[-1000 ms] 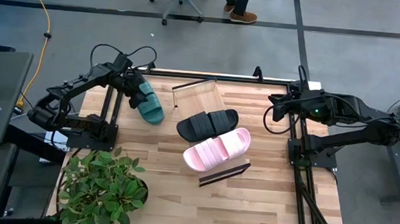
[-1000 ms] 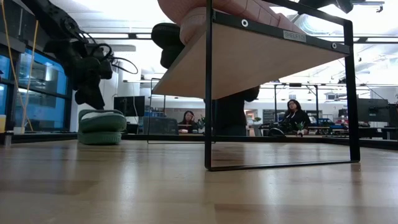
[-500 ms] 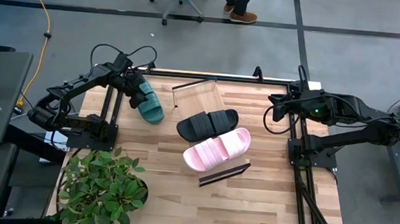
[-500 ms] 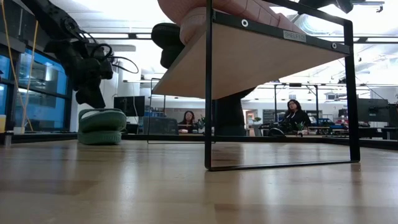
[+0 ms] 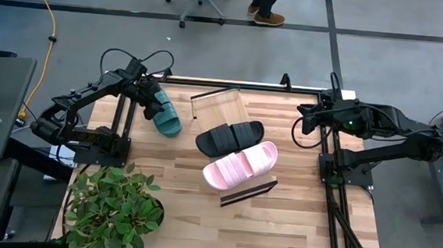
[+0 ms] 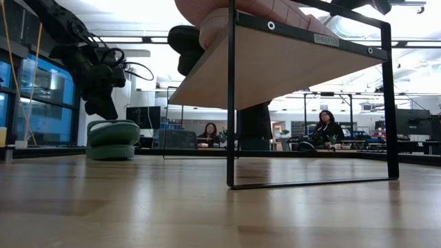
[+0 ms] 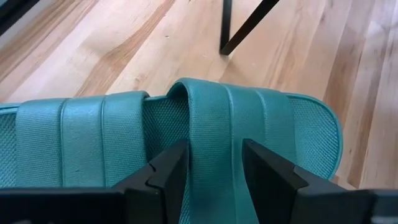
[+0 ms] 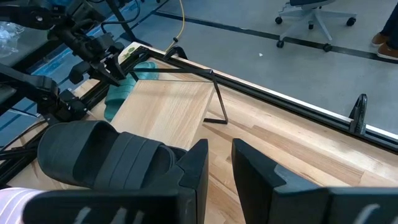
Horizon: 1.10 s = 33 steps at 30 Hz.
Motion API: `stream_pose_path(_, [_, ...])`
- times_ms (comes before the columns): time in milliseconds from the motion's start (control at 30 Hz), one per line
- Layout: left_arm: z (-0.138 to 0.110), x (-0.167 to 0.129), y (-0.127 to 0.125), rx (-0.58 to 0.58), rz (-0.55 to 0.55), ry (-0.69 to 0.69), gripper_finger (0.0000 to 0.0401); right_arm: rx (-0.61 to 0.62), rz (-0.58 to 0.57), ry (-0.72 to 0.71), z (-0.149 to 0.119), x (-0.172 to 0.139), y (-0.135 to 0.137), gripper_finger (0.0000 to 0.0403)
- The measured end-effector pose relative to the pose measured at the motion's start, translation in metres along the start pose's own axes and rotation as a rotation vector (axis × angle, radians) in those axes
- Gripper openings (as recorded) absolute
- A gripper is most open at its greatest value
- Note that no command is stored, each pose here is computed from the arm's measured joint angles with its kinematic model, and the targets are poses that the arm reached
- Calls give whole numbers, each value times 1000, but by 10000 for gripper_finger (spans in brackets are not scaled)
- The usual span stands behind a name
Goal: Pick and place slides into the shelf
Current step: Put the green pair of slides on the shelf
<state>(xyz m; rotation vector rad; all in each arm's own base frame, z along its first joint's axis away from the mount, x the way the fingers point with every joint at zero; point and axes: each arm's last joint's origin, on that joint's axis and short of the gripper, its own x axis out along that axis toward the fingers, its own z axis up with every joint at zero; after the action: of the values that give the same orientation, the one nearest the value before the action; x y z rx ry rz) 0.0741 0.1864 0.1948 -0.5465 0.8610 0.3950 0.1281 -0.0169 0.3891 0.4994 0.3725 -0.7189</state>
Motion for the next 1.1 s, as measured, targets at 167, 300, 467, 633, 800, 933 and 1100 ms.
stream_pose_path(167, [-1, 0, -1, -7, -17, 5, 143, 0, 0, 0, 0, 0, 0, 62])
stream_pose_path(300, [-2, 1, -1, -12, -33, 11, 143, -2, -3, 2, 0, 1, 1, 62])
stream_pose_path(467, [-3, 3, -1, -22, -39, 18, 143, -13, -12, 13, -1, 5, 3, 62])
stream_pose_path(633, [-4, 3, -2, -30, -54, 26, 142, -29, -23, 29, -2, 11, 7, 62])
stream_pose_path(800, [-6, 3, -2, -44, -67, 47, 123, -35, -28, 37, -3, 14, 9, 62])
stream_pose_path(933, [-8, 4, -3, -37, -76, 62, 85, -37, -27, 36, -3, 13, 8, 62])
stream_pose_path(1100, [-8, 3, -3, -34, -77, 61, 46, -37, -28, 34, -3, 13, 8, 62])
